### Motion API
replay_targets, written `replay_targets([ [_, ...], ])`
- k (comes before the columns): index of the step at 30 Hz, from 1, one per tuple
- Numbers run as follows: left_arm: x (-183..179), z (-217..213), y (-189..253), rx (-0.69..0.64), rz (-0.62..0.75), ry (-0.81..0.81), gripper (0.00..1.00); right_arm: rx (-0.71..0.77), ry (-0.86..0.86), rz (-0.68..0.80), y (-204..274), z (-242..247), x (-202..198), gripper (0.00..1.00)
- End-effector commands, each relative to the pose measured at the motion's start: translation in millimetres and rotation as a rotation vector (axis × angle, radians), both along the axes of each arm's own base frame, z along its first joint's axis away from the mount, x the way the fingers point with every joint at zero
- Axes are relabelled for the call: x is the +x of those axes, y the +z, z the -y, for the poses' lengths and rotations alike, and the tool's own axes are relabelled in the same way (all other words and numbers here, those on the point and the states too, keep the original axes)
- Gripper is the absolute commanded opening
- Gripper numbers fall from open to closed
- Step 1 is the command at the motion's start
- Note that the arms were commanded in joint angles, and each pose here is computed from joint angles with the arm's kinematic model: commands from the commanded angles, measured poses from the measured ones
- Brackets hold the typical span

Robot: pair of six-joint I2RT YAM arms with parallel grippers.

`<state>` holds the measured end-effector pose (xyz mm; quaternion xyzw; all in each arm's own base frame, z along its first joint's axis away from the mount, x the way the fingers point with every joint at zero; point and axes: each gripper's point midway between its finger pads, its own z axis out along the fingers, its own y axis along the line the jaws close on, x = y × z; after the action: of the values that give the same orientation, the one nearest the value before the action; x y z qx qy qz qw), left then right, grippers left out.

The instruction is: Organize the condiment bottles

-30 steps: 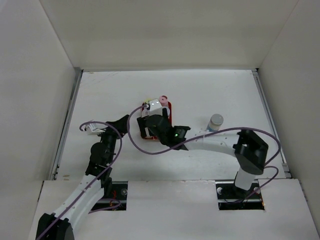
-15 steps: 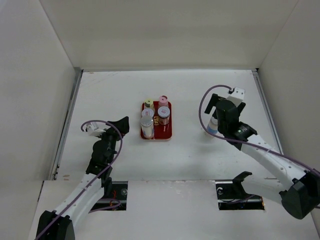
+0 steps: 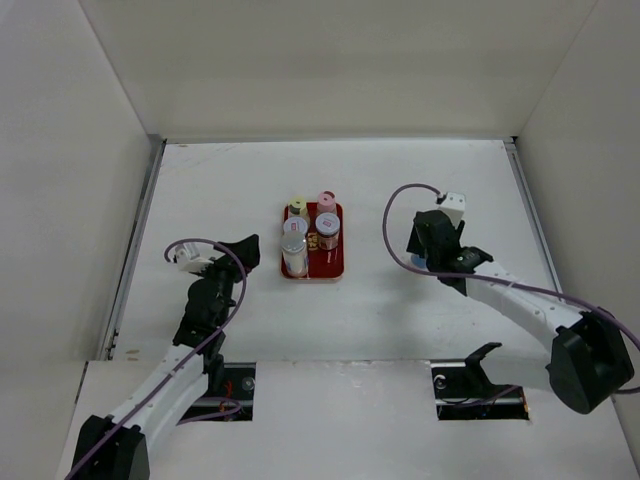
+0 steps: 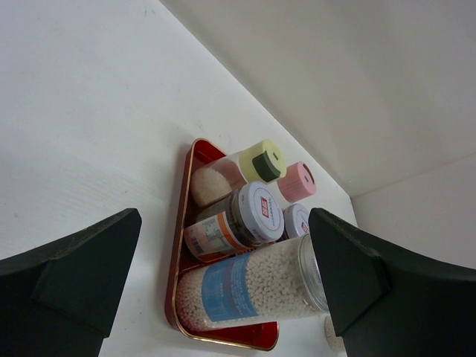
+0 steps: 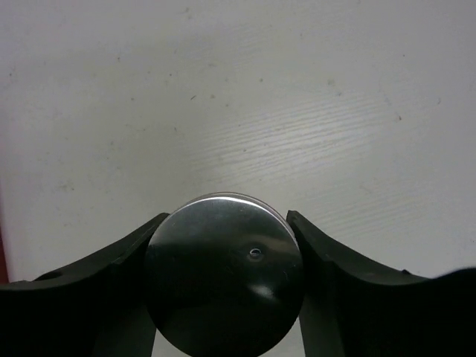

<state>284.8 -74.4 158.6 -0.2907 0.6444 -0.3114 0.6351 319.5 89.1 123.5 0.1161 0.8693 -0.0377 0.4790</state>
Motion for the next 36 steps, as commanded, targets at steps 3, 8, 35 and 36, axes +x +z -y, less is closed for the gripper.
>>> replay_targets([
  [3, -11.2, -5.1, -44.6, 0.023, -0.076, 0.01, 1.0, 0.154, 0.099, 0.193, 59.9, -50.4, 5.0, 0.53],
  [8, -10.7, -5.0, -46.8, 0.027, -0.086, 0.01, 1.0, 0.297, 0.311, 0.334, 132.1, -132.2, -0.9, 0.52],
  [35, -8.8, -9.2, -60.4, 0.056, -0.17, 0.035, 1.0, 0.187, 0.506, 0.229, 90.5, -262.9, 7.7, 1.0],
  [36, -8.7, -9.2, -60.5, 0.057, -0.174, 0.035, 1.0, 0.192, 0.496, 0.241, 96.8, -257.2, 5.9, 1.0],
])
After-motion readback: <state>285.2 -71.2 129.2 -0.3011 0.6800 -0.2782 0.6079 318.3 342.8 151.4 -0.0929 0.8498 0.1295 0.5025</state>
